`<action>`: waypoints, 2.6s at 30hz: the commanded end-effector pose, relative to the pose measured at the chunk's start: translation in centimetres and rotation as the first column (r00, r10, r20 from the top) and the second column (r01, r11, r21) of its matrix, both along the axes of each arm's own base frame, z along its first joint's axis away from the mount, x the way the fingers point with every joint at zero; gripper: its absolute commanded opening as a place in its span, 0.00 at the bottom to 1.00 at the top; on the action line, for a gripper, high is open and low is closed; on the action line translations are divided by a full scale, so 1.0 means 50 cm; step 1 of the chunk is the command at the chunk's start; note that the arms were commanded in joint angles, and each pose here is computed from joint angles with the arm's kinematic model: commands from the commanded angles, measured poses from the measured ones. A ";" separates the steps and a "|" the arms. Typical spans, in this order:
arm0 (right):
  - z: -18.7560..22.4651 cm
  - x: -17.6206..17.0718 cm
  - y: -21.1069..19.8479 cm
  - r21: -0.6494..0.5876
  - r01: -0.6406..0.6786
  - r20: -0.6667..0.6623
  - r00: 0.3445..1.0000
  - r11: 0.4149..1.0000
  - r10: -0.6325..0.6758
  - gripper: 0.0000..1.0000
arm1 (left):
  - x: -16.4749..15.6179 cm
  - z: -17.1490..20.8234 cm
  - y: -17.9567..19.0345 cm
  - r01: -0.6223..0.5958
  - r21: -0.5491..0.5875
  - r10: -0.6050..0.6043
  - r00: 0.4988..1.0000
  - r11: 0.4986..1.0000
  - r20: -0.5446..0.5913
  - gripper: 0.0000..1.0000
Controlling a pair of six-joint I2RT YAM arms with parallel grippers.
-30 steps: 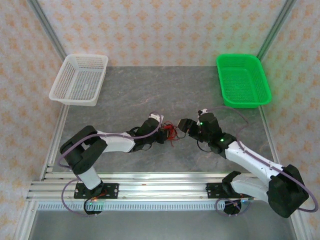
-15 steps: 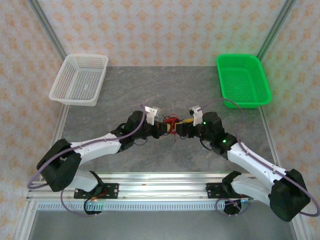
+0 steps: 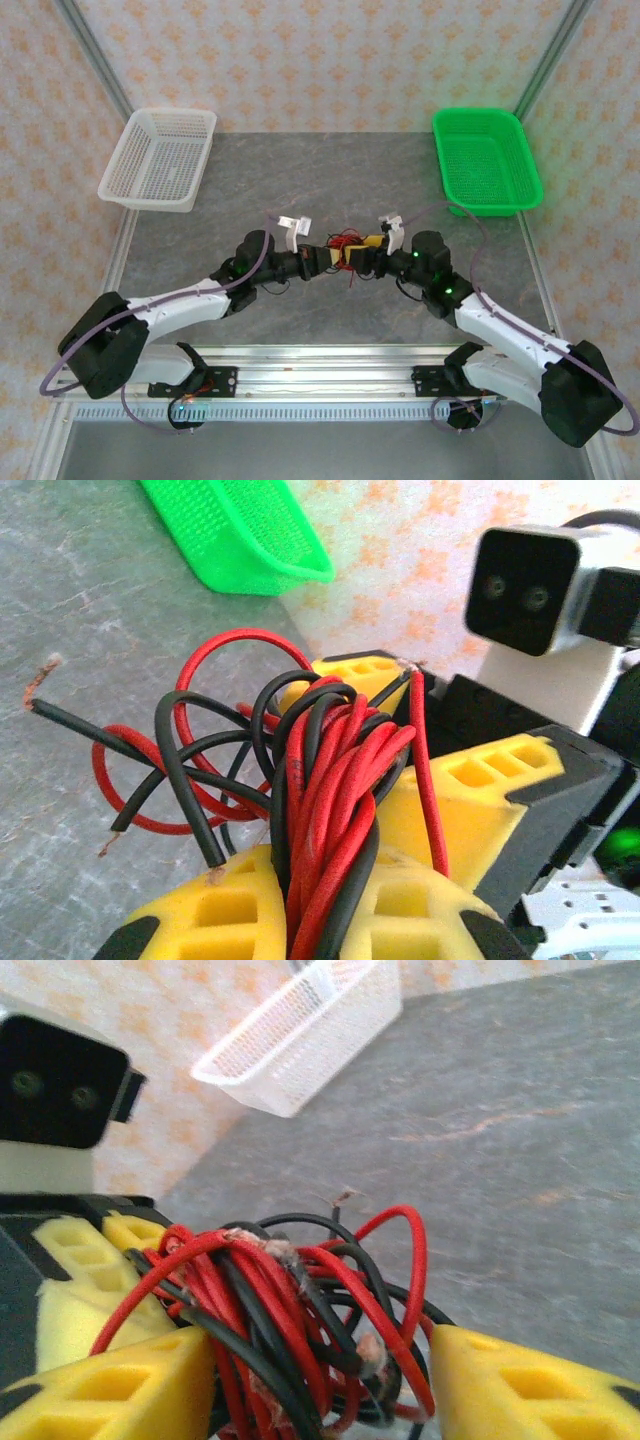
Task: Untangle the cables
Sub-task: Pick up the cables from the center of the table, then rotate the cable.
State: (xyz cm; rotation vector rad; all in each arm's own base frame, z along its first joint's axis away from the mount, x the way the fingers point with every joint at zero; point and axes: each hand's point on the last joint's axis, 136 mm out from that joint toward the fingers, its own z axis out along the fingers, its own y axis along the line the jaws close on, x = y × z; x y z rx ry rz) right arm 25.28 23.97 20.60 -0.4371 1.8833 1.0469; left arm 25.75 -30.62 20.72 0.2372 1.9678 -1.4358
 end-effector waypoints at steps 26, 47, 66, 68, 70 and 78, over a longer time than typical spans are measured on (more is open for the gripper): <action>0.050 -0.040 0.054 -0.280 -0.390 0.073 0.902 0.877 0.425 0.00 | 0.017 0.047 0.033 -0.082 0.341 -0.026 0.954 0.937 0.300 0.63; 0.052 -0.041 0.049 -0.384 -0.438 0.033 0.873 0.813 0.486 0.00 | 0.022 0.011 0.037 -0.084 0.430 -0.080 0.934 0.899 0.349 0.51; 0.055 0.054 -0.028 -0.175 0.087 -0.143 0.983 0.981 -0.113 0.54 | 0.040 -0.016 0.074 -0.248 0.194 0.203 0.953 0.949 0.223 0.00; 0.043 0.041 -0.029 -0.131 0.103 -0.195 0.973 0.986 -0.127 0.58 | 0.042 -0.007 0.075 -0.265 0.162 0.230 0.951 0.951 0.205 0.00; 0.036 0.034 -0.030 -0.095 0.130 -0.237 0.960 0.987 -0.150 0.64 | 0.045 0.007 0.074 -0.285 0.133 0.256 0.947 0.949 0.196 0.00; 0.002 0.037 -0.047 -0.007 0.311 -0.431 0.857 0.950 -0.284 0.72 | 0.060 0.039 0.077 -0.354 0.057 0.341 0.926 0.934 0.160 0.00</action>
